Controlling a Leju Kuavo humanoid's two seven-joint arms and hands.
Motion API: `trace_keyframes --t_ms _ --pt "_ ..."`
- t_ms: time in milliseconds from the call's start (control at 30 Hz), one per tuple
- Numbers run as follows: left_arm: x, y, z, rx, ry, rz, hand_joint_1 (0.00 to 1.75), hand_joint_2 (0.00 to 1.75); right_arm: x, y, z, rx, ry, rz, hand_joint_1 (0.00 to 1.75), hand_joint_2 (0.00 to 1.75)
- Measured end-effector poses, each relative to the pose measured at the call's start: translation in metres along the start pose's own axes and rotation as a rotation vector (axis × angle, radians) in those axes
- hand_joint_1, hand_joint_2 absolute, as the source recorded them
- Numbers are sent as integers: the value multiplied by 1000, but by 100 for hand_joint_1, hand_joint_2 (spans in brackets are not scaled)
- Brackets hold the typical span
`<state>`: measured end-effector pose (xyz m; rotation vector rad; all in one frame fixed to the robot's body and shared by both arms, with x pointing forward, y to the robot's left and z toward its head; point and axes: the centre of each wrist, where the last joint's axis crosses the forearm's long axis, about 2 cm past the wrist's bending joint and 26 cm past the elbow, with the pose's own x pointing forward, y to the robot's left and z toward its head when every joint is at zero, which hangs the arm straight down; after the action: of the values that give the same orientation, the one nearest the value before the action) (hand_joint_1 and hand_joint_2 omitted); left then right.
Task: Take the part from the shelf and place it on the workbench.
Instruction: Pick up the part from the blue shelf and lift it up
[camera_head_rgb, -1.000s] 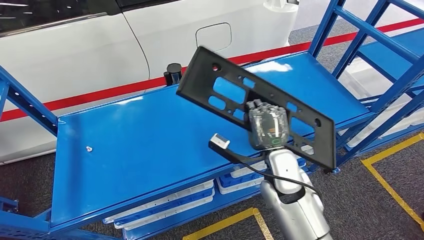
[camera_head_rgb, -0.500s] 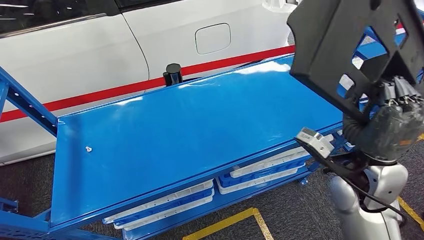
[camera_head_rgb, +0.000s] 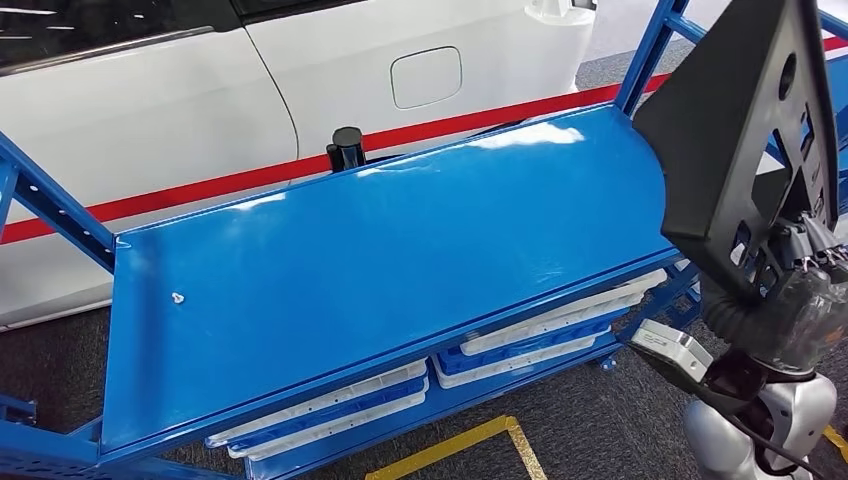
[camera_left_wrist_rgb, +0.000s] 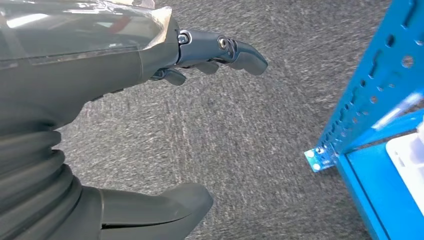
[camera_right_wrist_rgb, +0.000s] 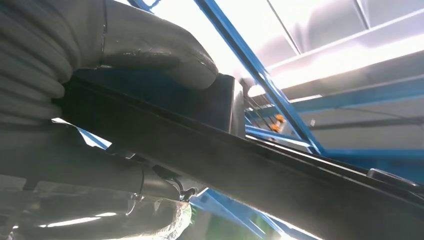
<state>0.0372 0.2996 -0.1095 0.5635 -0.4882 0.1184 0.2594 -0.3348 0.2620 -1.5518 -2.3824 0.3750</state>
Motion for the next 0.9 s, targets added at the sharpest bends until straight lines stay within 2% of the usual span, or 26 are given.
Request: trace_keyframes --t_ms 333,467,533,667,900 --pt "-1 13 -7 12 12 -22 0 175 1 -8 32 75 59 3 175 175" --pt "4 4 -4 0 -118 -52 0 175 1 -8 34 76 68 0 175 175" --pt "7 -2 -1 -6 -145 -59 0 175 1 -9 36 78 75 -3 175 175" --pt "6 -10 4 -23 -131 -56 0 175 -2 -13 43 85 95 -6 175 175" --pt "6 -5 0 -14 -108 -59 0 175 -1 -14 48 81 122 6 175 175"
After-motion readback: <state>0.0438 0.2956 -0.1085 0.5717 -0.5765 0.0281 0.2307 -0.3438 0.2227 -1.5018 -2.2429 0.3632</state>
